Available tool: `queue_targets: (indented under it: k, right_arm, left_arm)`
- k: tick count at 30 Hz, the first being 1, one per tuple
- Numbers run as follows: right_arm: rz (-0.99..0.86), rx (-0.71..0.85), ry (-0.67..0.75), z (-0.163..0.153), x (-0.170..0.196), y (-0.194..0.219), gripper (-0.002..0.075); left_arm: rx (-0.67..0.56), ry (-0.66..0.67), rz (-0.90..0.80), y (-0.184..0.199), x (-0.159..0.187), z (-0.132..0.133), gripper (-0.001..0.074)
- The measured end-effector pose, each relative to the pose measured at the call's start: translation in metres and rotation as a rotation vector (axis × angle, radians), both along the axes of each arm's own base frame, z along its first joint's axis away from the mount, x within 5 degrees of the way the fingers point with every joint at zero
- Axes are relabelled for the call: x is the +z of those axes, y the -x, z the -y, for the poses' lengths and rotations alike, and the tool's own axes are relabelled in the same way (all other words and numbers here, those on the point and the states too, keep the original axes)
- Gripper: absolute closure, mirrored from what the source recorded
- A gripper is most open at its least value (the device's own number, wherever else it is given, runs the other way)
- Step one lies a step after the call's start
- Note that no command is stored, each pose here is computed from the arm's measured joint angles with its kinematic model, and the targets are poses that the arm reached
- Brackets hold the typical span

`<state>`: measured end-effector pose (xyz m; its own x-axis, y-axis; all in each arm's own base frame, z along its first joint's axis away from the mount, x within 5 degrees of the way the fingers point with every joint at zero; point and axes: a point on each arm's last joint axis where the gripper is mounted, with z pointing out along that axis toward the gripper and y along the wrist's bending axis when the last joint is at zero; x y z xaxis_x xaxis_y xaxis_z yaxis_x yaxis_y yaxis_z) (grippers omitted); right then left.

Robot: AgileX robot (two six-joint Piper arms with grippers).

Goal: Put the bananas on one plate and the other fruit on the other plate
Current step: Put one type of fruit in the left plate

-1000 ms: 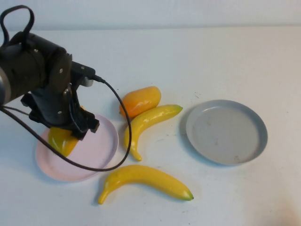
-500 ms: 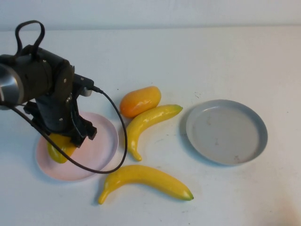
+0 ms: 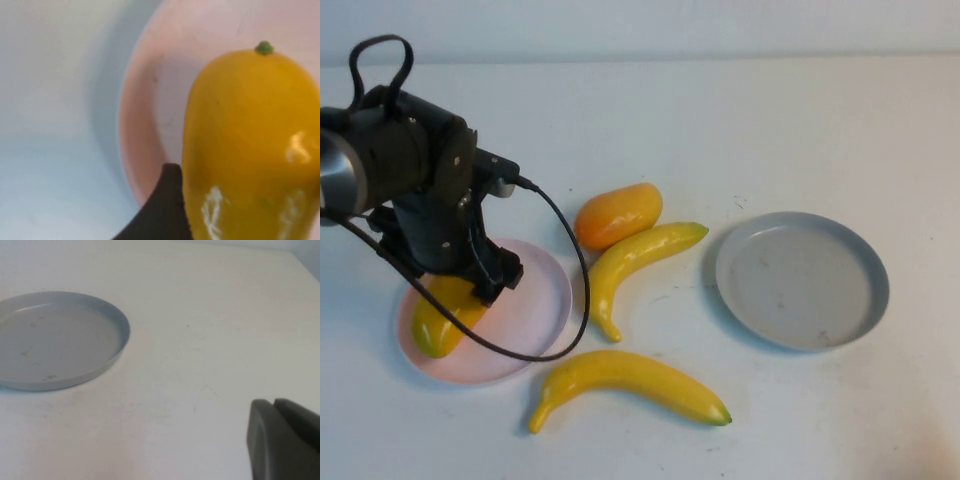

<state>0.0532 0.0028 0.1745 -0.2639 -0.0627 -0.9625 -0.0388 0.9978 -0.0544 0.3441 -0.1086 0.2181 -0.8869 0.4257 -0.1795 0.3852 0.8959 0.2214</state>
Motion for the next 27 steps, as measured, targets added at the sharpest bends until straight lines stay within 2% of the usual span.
queue_targets:
  k: [5,11,16,21,27]
  right_arm:
    - [0.0,0.0,0.0,0.0,0.0,0.0,0.0743]
    - [0.0,0.0,0.0,0.0,0.0,0.0,0.0743]
    - [0.0,0.0,0.0,0.0,0.0,0.0,0.0743]
    - [0.0,0.0,0.0,0.0,0.0,0.0,0.0743]
    - [0.0,0.0,0.0,0.0,0.0,0.0,0.0743]
  left_arm:
    - [-0.021,0.039,0.082,-0.005,0.042,0.003,0.0071]
    - [-0.288,0.188,0.147,-0.016,0.072,0.025,0.0071]
    - [-0.349,0.302,0.174,-0.037,0.067,0.044,0.0071]
    - [-0.492,0.293,0.18,-0.056,0.051,0.06,0.0071]
    - [-0.558,0.294,0.195,-0.07,0.031,0.076,0.0072]
